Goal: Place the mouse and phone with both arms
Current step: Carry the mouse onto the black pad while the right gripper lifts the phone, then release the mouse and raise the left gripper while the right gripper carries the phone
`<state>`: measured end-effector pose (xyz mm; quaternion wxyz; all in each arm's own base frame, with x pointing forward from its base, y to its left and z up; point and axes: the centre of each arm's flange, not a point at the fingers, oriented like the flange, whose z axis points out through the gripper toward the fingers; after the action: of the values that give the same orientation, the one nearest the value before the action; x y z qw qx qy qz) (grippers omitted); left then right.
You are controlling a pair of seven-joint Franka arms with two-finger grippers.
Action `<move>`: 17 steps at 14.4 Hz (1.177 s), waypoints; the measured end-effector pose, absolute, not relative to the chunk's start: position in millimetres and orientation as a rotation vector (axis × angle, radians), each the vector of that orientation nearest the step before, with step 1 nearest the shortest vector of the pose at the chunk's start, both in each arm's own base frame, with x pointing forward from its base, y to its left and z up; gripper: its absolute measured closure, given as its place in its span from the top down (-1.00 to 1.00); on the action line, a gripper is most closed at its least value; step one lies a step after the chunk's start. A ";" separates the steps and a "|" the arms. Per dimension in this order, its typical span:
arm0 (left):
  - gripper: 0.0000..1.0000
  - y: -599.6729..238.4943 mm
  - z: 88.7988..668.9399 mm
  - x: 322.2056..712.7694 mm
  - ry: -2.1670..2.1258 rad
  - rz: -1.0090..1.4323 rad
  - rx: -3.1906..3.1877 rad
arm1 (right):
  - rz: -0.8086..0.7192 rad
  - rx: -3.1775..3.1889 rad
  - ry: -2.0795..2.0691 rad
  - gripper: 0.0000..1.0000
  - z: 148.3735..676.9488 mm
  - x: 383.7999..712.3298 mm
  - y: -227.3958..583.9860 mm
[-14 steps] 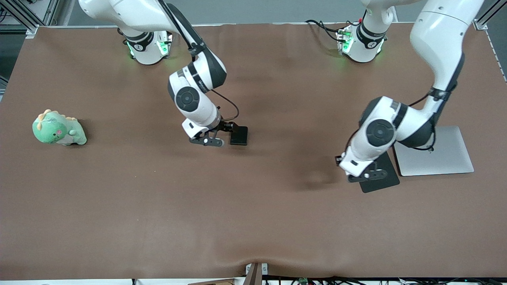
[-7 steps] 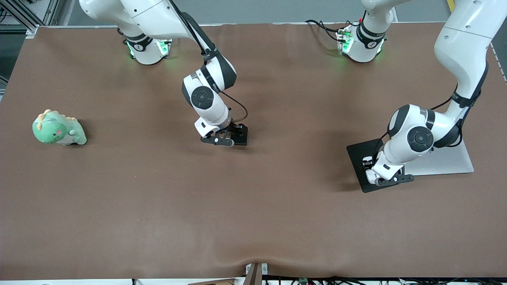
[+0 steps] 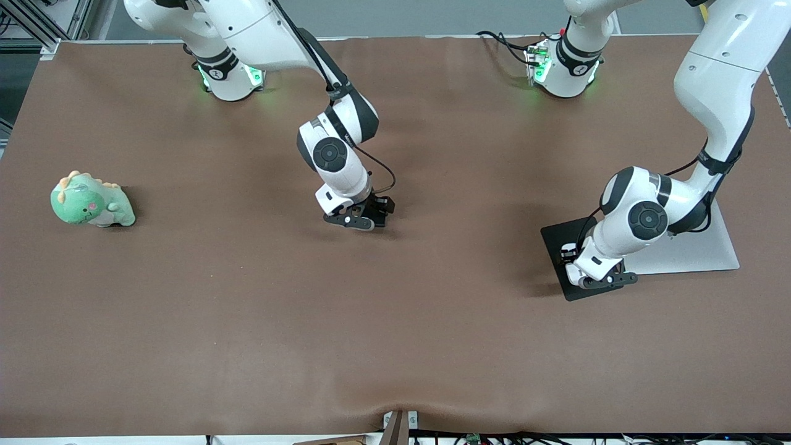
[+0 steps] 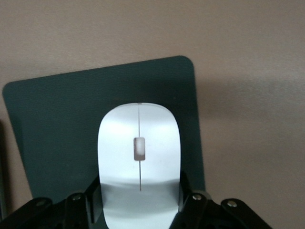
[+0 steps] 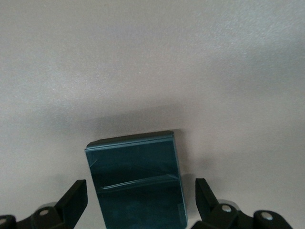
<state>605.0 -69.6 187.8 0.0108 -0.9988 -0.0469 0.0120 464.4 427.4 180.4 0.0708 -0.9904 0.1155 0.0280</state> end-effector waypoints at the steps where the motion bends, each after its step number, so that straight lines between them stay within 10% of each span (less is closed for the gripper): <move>1: 0.23 -66.1 187.7 605.4 -0.154 0.037 -3.115 | 0.085 -2.981 0.345 1.00 177.6 463.1 428.6; 6: 0.24 -58.2 187.2 605.9 -0.150 0.031 -3.104 | 0.089 -2.986 0.334 1.00 171.3 457.2 437.2; 10: 0.94 -53.8 198.9 614.1 -0.140 -0.030 -3.097 | 0.092 -2.989 0.343 0.85 169.7 457.2 437.7; 17: 1.00 -71.0 378.5 648.6 -0.143 -0.366 -2.991 | 0.104 -2.993 0.364 0.63 174.2 461.4 436.0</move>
<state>648.6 -71.0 378.5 0.0626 -0.9895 -0.0473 -0.1210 461.4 436.0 174.2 0.0622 -0.9902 0.1205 0.0345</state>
